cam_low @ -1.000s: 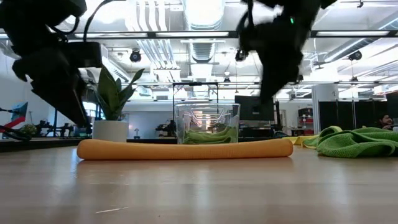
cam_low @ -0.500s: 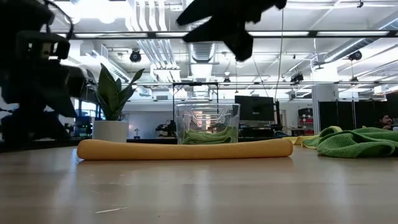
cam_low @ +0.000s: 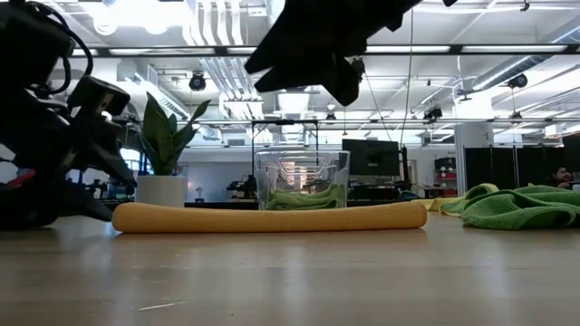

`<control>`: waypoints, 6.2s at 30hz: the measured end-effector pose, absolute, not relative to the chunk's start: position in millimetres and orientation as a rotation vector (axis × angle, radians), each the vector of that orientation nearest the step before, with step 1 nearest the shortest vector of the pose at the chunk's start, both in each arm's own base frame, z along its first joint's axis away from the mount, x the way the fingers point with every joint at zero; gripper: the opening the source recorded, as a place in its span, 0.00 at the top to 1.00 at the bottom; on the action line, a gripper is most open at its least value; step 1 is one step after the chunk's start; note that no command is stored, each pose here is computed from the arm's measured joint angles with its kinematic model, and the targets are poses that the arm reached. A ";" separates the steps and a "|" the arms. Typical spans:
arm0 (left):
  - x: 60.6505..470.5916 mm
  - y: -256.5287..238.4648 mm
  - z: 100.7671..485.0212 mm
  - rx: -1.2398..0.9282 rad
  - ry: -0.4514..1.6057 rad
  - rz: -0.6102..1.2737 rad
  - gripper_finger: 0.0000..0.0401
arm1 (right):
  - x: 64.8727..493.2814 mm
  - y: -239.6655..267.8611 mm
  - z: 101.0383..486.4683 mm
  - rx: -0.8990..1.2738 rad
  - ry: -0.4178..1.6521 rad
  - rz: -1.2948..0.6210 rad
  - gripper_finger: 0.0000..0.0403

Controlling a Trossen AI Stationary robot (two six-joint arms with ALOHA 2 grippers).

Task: Fold microfiber towels
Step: Put the folded orange towel into the transparent bin

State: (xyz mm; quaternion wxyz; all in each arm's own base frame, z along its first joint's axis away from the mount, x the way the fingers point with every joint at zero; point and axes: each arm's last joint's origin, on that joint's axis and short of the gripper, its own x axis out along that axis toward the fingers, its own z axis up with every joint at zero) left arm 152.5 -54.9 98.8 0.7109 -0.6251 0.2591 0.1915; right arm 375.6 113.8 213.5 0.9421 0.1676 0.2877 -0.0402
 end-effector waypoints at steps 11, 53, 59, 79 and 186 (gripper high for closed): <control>170.8 -66.9 120.2 -1.274 0.596 0.243 0.52 | 388.6 111.6 185.1 0.157 0.739 -0.090 0.72; 173.2 -71.5 111.4 -1.411 0.541 0.407 0.52 | 427.3 86.1 144.3 0.129 1.058 -0.138 0.98; 172.2 -71.0 110.2 -1.406 0.545 0.417 0.52 | 428.0 81.1 148.2 0.135 1.048 -0.150 0.98; 170.8 -70.9 108.6 -1.363 0.566 0.407 0.52 | 425.6 78.8 169.9 0.163 1.026 -0.037 0.76; 183.0 -57.6 172.2 -1.273 0.153 0.318 0.52 | 450.7 68.5 317.5 0.093 0.938 -0.094 0.98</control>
